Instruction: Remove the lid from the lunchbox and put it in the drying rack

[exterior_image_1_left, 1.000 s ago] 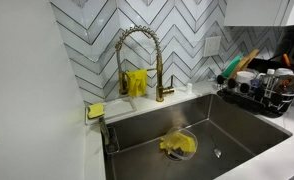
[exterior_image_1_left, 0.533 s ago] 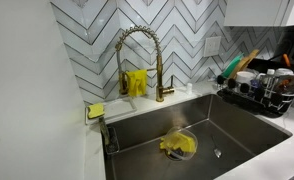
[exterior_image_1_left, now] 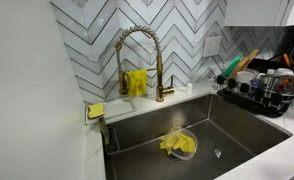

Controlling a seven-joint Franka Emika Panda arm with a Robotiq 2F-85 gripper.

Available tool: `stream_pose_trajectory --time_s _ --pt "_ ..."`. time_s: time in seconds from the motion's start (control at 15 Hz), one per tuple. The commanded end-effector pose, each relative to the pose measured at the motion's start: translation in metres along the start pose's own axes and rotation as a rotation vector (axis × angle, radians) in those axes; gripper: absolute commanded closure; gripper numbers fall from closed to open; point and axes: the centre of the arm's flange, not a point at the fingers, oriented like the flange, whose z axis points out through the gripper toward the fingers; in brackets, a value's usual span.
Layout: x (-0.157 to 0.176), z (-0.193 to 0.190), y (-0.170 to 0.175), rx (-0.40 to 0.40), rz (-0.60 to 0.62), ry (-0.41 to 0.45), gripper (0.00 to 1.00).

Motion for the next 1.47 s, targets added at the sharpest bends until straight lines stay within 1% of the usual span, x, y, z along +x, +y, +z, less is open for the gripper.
stream_pose_trajectory --time_s 0.0,0.07,0.33,0.4,0.53,0.67,0.73,0.87,0.93,1.0,1.07,1.27,1.33,1.4 --pt "-0.009 -0.016 -0.014 0.041 0.066 0.007 0.99" --pt "-0.006 -0.013 -0.014 0.059 0.074 0.023 0.99" --pt "0.006 0.007 -0.007 0.143 0.133 0.033 0.99" --pt "0.008 0.01 -0.006 0.166 0.148 0.029 0.99" --pt "0.01 0.014 -0.007 0.184 0.204 0.016 0.99" --pt "0.008 0.013 -0.011 0.173 0.305 0.004 0.99" --pt "0.003 0.009 -0.017 0.159 0.369 -0.027 0.99" --pt "-0.008 0.003 -0.026 0.137 0.467 -0.061 0.99" --pt "-0.016 0.0 -0.031 0.14 0.488 -0.081 0.99" --pt "0.002 0.009 -0.019 0.152 0.416 -0.045 0.97" --pt "-0.001 0.005 -0.024 0.152 0.44 -0.057 0.97" --pt "-0.005 -0.002 -0.03 0.151 0.461 -0.058 0.97" --pt "-0.005 -0.002 -0.029 0.151 0.463 -0.059 0.99" --pt "-0.009 -0.001 -0.032 0.138 0.512 -0.052 0.99"
